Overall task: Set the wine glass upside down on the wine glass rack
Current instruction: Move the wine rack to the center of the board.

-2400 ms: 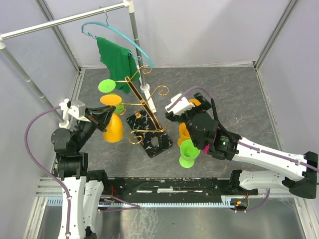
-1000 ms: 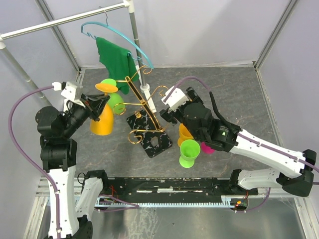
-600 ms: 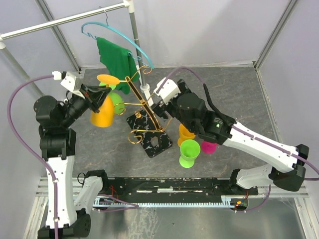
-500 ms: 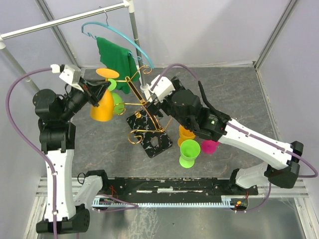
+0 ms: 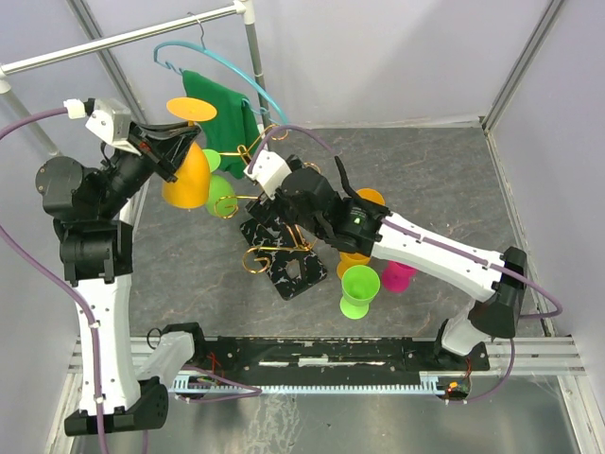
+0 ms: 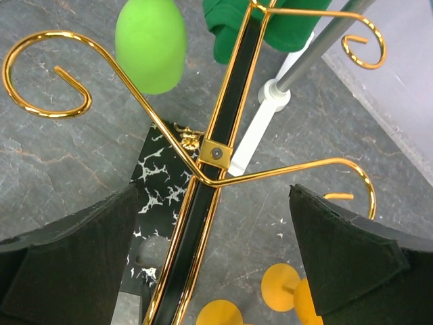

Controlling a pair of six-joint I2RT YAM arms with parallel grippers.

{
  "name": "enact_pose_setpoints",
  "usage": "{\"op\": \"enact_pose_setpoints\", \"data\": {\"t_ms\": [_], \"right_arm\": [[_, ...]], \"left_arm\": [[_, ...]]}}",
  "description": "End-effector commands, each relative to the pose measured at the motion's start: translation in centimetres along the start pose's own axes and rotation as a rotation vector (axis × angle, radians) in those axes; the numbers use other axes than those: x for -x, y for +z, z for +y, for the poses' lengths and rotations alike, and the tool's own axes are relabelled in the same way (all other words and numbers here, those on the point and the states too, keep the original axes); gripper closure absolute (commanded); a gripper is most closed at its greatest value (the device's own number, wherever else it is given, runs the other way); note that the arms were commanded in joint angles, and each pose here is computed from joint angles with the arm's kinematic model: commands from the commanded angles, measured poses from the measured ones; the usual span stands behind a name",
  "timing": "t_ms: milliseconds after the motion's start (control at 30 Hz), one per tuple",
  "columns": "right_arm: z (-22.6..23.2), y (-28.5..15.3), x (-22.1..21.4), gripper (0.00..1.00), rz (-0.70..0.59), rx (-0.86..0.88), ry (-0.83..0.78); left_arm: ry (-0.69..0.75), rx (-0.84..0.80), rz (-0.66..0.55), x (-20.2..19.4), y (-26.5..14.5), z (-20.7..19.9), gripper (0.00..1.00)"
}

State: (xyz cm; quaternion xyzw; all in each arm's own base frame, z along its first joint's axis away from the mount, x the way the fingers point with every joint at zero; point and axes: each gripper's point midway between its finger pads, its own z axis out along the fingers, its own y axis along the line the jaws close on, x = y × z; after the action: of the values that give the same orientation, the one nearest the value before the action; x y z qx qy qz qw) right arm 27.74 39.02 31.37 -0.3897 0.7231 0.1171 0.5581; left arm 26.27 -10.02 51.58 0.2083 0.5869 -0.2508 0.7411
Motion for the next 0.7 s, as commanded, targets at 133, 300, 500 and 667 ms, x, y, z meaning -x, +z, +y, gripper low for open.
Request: {"op": "enact_pose_setpoints", "data": {"t_ms": [133, 300, 500, 667], "right_arm": [[-0.3, 0.3, 0.4, 0.0, 0.027, -0.023, 0.099], [0.6, 2.4, -0.5, 0.03, 0.049, -0.008, 0.129], [1.5, 4.5, -0.8, 0.22, 0.061, 0.006, 0.142], [2.1, 5.5, -0.6, 0.47, 0.06, 0.022, 0.141]], "left_arm": [[0.027, 0.015, -0.032, 1.4, -0.7, -0.5, 0.97], [0.031, 0.005, -0.041, 1.7, -1.1, -1.1, 0.97], [0.039, -0.001, -0.048, 1.9, -1.4, -1.5, 0.97], [0.038, -0.001, -0.045, 1.7, -1.4, -1.5, 0.97]]}}
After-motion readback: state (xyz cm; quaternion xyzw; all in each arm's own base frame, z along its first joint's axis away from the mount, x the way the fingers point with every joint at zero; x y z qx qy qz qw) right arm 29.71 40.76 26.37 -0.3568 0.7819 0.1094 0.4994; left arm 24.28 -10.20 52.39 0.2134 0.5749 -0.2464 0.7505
